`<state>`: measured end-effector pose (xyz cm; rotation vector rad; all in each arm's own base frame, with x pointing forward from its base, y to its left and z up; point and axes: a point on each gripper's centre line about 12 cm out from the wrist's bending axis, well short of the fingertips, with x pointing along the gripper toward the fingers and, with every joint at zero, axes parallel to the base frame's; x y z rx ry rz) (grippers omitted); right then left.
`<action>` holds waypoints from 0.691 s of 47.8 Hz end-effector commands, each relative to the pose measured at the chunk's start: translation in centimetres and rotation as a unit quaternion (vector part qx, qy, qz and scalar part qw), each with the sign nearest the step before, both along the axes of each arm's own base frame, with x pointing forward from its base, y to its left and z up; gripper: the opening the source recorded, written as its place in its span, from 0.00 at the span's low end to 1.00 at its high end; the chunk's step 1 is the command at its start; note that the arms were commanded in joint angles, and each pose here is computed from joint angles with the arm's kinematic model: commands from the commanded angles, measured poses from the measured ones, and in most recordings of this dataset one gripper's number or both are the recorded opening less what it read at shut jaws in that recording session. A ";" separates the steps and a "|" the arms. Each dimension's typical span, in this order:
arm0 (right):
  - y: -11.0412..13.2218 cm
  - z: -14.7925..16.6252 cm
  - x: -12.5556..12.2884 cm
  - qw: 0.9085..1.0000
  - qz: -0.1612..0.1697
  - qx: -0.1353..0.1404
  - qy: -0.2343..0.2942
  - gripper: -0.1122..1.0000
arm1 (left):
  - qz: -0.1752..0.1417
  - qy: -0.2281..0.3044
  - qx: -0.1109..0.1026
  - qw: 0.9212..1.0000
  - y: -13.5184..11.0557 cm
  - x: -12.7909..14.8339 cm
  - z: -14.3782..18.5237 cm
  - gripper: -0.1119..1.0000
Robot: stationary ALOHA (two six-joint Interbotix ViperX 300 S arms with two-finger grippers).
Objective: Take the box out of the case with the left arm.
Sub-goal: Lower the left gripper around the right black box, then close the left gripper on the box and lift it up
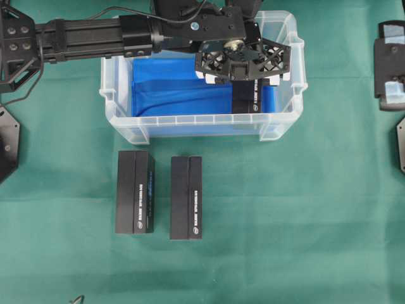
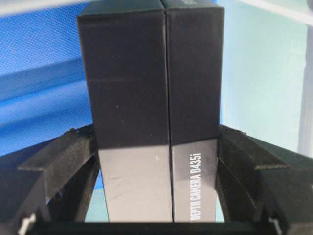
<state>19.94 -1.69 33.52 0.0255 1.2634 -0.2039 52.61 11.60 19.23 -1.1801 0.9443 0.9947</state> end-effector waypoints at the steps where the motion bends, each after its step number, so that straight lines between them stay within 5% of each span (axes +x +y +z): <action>1: 0.0 0.4 0.0 1.000 0.001 -0.001 -0.006 0.13 | 0.006 -0.040 0.005 0.999 -0.2 -0.4 4.2 0.67; 33: -0.3 0.4 0.0 1.000 0.001 -0.014 -0.006 0.13 | 0.023 -0.108 0.011 0.994 -0.7 -1.3 15.4 0.67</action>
